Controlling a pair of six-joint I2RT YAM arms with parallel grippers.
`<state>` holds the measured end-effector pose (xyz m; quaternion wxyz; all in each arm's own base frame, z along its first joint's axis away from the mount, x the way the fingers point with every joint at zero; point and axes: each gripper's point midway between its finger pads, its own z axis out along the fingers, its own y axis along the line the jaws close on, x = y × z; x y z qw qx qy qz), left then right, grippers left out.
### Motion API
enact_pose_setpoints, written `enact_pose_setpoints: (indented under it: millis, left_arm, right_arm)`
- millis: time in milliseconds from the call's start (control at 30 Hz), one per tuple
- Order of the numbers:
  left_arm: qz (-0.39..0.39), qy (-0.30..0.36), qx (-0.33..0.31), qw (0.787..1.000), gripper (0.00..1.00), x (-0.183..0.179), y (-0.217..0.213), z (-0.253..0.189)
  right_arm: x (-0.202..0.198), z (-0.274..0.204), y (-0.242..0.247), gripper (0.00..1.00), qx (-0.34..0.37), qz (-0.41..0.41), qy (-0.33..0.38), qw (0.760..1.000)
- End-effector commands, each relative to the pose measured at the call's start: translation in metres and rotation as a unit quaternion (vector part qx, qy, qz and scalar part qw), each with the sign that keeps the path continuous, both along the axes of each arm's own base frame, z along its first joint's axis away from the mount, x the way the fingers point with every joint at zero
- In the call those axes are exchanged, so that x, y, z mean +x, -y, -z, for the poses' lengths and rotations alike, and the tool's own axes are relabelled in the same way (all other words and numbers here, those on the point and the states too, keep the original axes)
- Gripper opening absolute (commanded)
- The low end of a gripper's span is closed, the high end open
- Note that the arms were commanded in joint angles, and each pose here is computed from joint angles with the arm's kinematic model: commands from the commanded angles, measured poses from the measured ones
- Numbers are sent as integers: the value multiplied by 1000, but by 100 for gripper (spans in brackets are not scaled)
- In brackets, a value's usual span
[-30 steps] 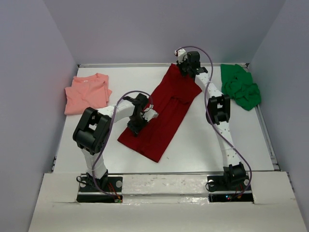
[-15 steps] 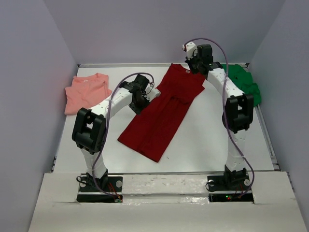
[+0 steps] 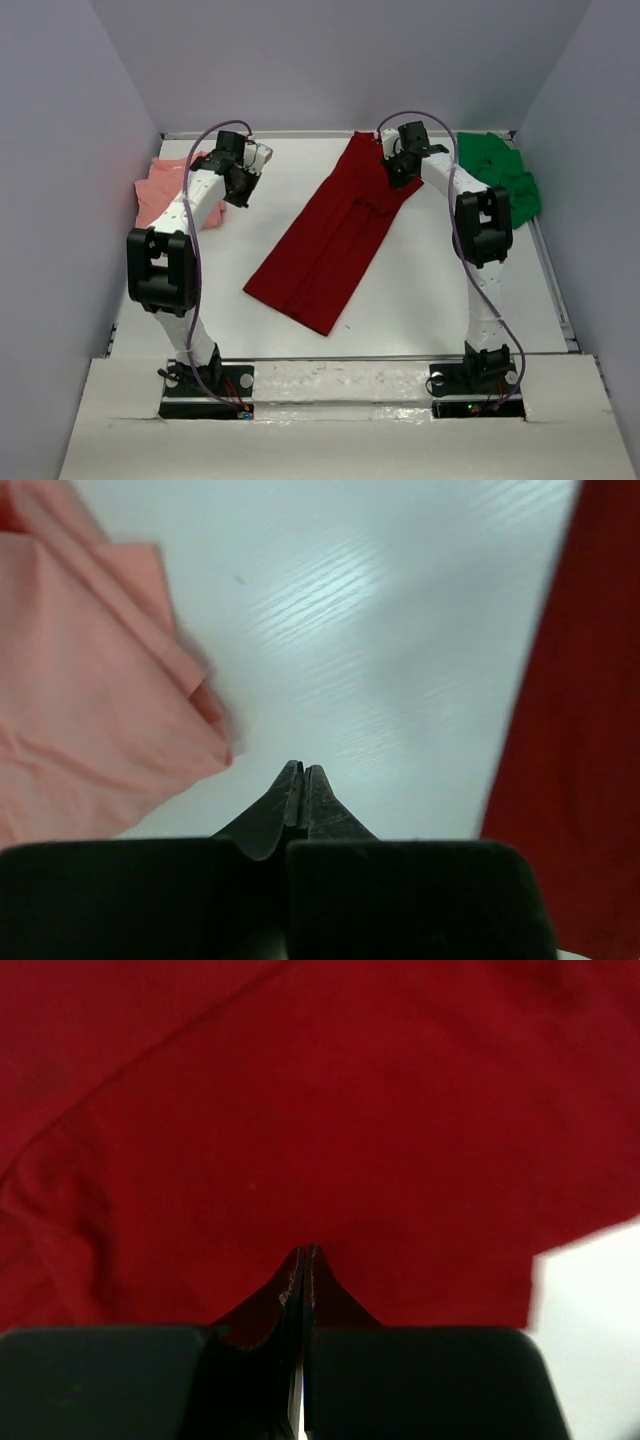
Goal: Fold and stack the t-shirts
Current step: Fold the tshirt
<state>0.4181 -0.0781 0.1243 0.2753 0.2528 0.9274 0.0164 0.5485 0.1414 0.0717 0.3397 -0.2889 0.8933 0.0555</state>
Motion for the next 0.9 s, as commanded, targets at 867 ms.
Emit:
enact_pose_setpoints:
  millis: [867]
  left_arm:
    - [-82,4,49,995,0,-25,-67,-16]
  right_arm:
    - [15,73,18,0,-44,45,-108,992]
